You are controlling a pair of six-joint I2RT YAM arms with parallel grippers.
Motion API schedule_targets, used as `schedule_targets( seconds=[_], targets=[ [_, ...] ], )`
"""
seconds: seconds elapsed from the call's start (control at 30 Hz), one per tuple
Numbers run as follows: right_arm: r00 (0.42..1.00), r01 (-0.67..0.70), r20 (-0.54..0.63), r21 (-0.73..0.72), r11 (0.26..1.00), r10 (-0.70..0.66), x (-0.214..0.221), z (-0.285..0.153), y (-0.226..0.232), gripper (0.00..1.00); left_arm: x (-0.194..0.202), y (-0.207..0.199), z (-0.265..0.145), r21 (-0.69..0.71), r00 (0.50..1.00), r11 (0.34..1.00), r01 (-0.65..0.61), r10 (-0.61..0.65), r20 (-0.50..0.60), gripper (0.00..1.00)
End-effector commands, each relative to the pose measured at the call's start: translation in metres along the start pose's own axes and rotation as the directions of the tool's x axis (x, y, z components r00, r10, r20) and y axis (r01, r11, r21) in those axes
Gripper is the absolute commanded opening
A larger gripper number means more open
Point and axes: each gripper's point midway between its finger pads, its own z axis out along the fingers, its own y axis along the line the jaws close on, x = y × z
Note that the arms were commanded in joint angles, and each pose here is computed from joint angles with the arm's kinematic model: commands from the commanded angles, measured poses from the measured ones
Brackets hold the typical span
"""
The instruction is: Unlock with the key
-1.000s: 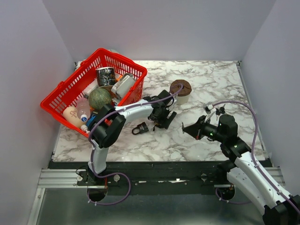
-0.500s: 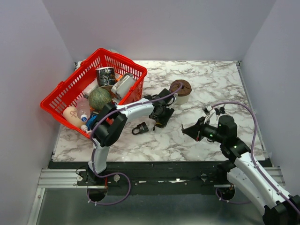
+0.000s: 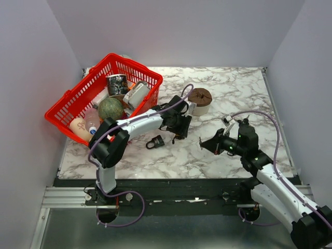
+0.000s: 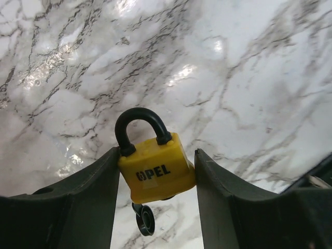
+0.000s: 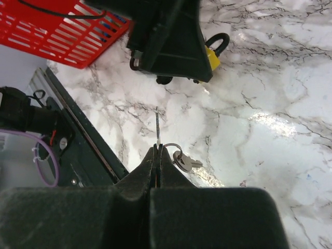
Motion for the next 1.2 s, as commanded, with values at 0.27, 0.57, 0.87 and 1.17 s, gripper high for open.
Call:
schedule_targets(
  seconds=[0.27, 0.57, 0.87, 1.17],
  targets=[
    [0.989, -0.141, 0.046, 0.037, 0.989, 0.140, 0.002, 0.048, 0.014, 0.01, -0.046, -0.043, -0.067, 0.234, 0.944, 0.967, 0.098, -0.165, 0.285, 0.00],
    [0.971, -0.239, 0.011, 0.025, 0.971, 0.239, 0.007, 0.072, 0.019, 0.01, -0.042, -0.041, -0.072, 0.226, 0.942, 0.970, 0.088, -0.155, 0.297, 0.00],
    [0.975, -0.224, 0.007, 0.012, 0.974, 0.224, -0.004, 0.080, 0.025, 0.01, -0.040, -0.040, -0.068, 0.223, 0.946, 0.971, 0.087, -0.150, 0.288, 0.00],
    [0.971, -0.238, -0.024, 0.021, 0.971, 0.239, 0.001, 0.086, 0.024, 0.01, -0.041, -0.041, -0.068, 0.224, 0.945, 0.971, 0.083, -0.148, 0.292, 0.00]
  ],
)
